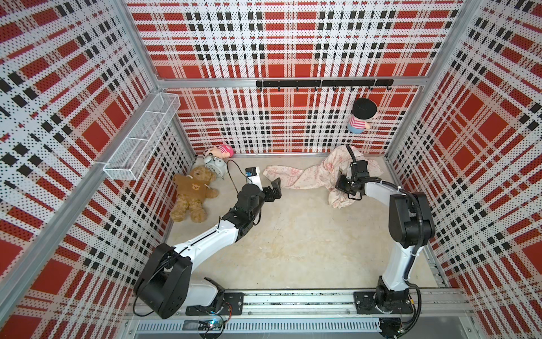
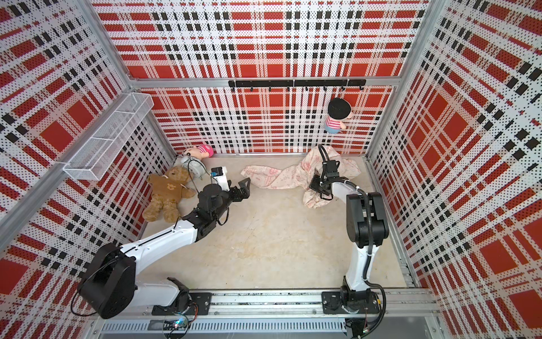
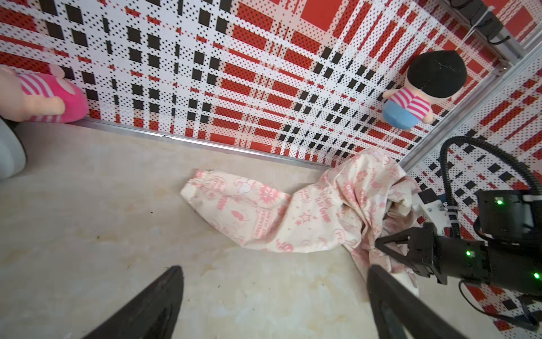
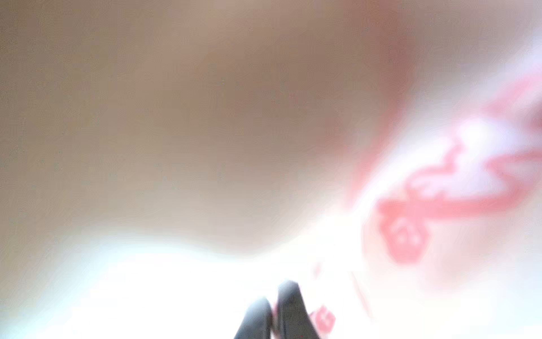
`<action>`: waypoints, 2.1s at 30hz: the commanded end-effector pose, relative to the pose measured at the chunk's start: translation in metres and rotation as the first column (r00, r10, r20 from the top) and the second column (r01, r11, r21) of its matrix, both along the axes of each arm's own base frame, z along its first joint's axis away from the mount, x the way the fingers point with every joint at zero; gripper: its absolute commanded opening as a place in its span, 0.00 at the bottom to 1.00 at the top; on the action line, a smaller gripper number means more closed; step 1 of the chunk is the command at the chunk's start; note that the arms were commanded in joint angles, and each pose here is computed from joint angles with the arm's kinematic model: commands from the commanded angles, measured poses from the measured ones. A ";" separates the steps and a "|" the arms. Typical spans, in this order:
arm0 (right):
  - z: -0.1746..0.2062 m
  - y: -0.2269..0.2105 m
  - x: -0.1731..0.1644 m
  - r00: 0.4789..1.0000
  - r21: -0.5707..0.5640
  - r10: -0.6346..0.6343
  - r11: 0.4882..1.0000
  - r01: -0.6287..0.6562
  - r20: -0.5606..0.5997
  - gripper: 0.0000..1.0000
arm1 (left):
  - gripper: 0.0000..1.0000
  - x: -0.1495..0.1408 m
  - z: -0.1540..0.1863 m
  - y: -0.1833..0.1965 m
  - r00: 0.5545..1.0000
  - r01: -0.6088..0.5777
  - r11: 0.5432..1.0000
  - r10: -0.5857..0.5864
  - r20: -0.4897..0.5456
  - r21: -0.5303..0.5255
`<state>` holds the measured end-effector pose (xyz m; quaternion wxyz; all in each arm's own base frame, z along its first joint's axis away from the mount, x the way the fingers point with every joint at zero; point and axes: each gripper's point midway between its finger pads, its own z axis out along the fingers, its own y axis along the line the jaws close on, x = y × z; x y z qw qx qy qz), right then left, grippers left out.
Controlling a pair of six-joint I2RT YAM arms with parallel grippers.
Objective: Unzip the jacket
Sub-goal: Move the jacket to the center of the board, then flatten out the jacket at the center of the board.
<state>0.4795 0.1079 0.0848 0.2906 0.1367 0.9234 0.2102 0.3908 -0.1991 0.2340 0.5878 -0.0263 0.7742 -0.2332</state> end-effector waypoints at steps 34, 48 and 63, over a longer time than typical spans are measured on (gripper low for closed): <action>0.036 -0.074 -0.088 0.981 -0.001 -0.192 0.981 0.192 0.011 1.00 | 0.98 0.014 -0.147 -0.059 0.765 -0.142 0.892 -0.176 -0.619 -0.429; -0.013 -0.094 -0.092 0.924 0.080 -0.380 0.920 0.383 -0.050 0.95 | 0.78 0.053 -0.180 -0.055 0.761 -0.274 0.837 -0.113 -0.639 -0.474; -0.044 -0.115 -0.058 0.910 0.232 -0.414 0.885 0.404 -0.007 0.43 | 0.22 0.093 -0.152 -0.065 0.840 -0.209 0.806 -0.142 -0.524 -0.554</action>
